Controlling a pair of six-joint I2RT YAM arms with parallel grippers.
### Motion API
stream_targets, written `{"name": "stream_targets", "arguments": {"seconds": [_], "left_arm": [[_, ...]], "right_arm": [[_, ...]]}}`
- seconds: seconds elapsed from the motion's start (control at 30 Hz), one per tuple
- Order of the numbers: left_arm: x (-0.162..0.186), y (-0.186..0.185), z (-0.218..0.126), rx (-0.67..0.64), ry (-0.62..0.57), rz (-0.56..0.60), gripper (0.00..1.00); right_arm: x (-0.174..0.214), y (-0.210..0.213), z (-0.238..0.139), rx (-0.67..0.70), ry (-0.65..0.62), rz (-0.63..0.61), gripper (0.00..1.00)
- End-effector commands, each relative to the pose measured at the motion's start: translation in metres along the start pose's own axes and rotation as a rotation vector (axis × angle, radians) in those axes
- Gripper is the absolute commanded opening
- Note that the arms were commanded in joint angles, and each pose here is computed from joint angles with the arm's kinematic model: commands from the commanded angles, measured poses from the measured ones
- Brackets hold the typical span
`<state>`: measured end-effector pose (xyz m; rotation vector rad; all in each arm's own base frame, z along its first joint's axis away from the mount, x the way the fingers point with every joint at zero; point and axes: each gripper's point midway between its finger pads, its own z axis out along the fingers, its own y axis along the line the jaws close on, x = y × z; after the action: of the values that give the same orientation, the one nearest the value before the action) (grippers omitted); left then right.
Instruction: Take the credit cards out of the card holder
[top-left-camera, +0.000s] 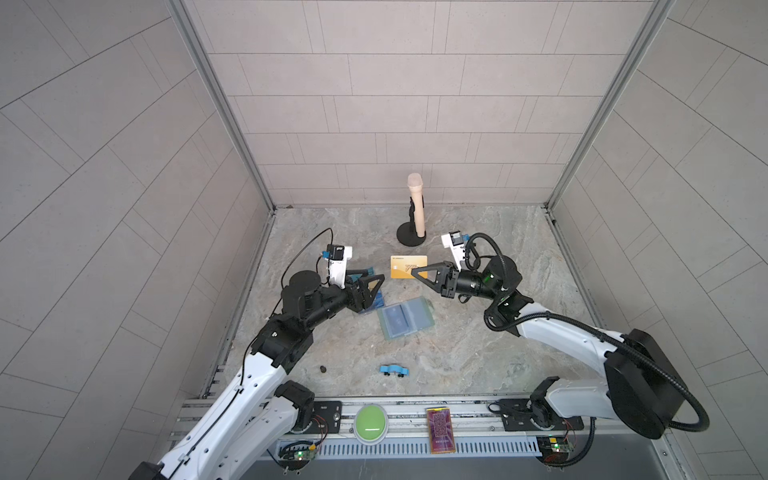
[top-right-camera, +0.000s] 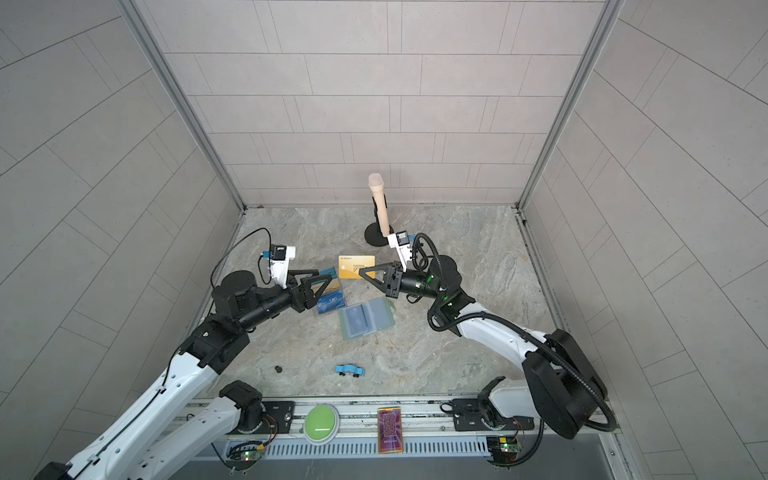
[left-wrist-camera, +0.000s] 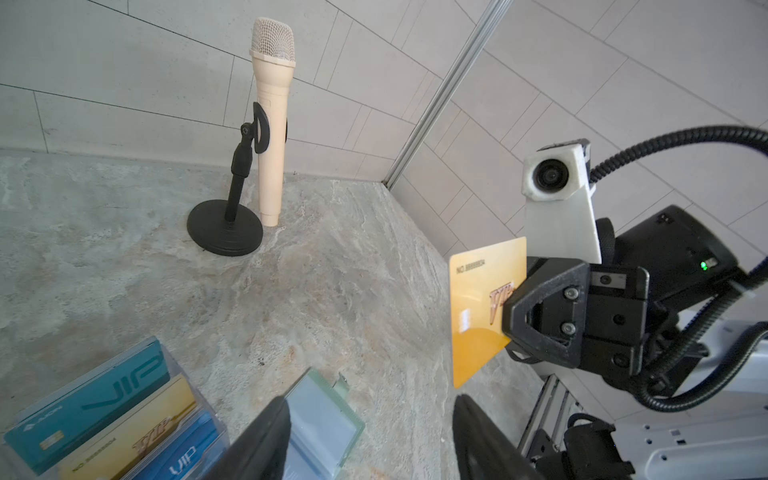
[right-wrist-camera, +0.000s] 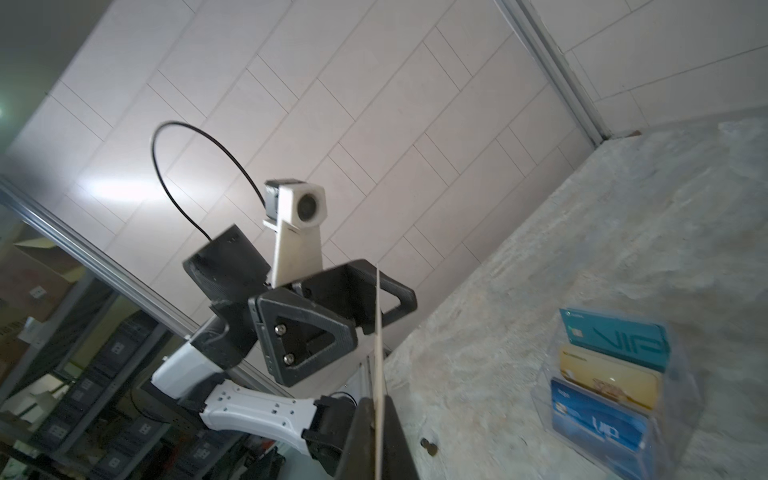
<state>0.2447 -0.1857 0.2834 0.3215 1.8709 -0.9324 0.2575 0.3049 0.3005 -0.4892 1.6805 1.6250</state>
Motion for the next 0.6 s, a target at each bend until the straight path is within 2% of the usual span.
{"name": "stream_targets", "arguments": {"seconds": [0.0,0.17,0.33,0.57], "left_arm": [[0.009,-0.011,-0.009,0.046,0.094,0.093,0.67],[0.022,-0.032,-0.018,0.150,0.227,0.183,0.66],[0.026,-0.048,-0.026,0.231,0.310,0.255,0.65],[0.032,-0.055,-0.023,0.302,0.391,0.272,0.64]], "right_arm": [[0.019,-0.010,-0.009,0.087,0.116,-0.075,0.00],[0.038,-0.010,-0.022,0.130,0.243,-0.148,0.00],[0.055,-0.009,-0.030,0.135,0.350,-0.171,0.00],[0.066,-0.003,-0.032,0.097,0.406,-0.184,0.00]]}}
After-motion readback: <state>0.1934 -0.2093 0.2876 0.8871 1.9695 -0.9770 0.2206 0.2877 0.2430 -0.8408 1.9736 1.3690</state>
